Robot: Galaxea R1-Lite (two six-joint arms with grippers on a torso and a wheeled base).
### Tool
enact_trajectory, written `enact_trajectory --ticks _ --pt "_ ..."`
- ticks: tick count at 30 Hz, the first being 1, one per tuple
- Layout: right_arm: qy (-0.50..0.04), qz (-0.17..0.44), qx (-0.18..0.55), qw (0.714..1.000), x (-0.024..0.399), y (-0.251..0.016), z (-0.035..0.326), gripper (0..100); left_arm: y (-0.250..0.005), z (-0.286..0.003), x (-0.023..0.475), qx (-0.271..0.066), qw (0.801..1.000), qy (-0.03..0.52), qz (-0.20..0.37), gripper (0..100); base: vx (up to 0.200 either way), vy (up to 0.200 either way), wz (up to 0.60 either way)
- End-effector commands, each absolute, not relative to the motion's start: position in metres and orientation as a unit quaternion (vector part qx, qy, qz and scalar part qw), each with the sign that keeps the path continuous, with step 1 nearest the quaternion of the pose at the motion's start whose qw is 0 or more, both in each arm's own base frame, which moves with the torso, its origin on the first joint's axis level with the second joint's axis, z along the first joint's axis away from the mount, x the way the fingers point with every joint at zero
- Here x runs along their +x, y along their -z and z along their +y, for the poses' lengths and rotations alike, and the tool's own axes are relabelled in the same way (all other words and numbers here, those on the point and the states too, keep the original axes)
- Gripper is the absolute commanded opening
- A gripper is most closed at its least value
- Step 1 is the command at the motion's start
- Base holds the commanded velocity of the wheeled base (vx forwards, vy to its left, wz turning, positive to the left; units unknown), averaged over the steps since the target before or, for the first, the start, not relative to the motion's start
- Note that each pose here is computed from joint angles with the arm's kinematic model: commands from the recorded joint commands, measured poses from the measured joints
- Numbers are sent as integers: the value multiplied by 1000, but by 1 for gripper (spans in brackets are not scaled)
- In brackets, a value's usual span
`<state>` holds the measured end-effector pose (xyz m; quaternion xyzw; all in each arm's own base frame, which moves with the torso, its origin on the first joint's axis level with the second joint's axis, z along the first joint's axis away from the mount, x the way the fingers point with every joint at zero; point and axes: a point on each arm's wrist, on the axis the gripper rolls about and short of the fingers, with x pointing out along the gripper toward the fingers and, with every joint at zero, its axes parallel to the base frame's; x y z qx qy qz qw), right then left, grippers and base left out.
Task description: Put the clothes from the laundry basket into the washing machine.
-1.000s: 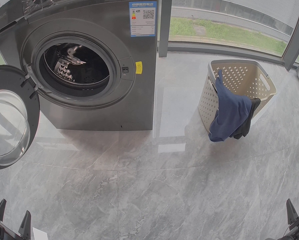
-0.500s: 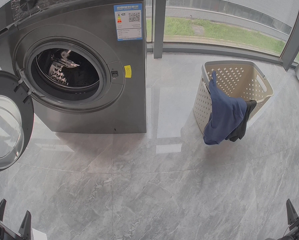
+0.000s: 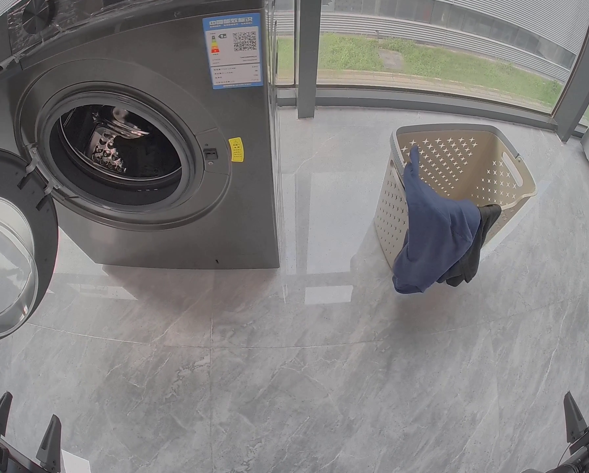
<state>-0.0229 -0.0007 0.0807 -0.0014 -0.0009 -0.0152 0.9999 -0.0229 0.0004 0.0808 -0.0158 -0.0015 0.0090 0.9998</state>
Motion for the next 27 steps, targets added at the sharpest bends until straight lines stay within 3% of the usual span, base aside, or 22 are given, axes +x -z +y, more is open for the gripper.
enact_trajectory --ticks 1,7,19,27 --pt "15 3 -2 1000 -22 -76 -1 100 -76 0 -22 -16 1000 -9 4 100 0 -200 0" --pt "15 3 -1 1000 -22 -76 -1 100 -76 0 -22 -15 1000 -9 4 100 0 -200 0" --pt "15 3 -1 1000 -22 -76 -1 100 -76 0 -22 -15 1000 -8 4 100 0 0 0" --pt "15 3 -2 1000 -22 -76 -1 100 -76 0 -22 -15 1000 -8 4 100 0 -200 0"
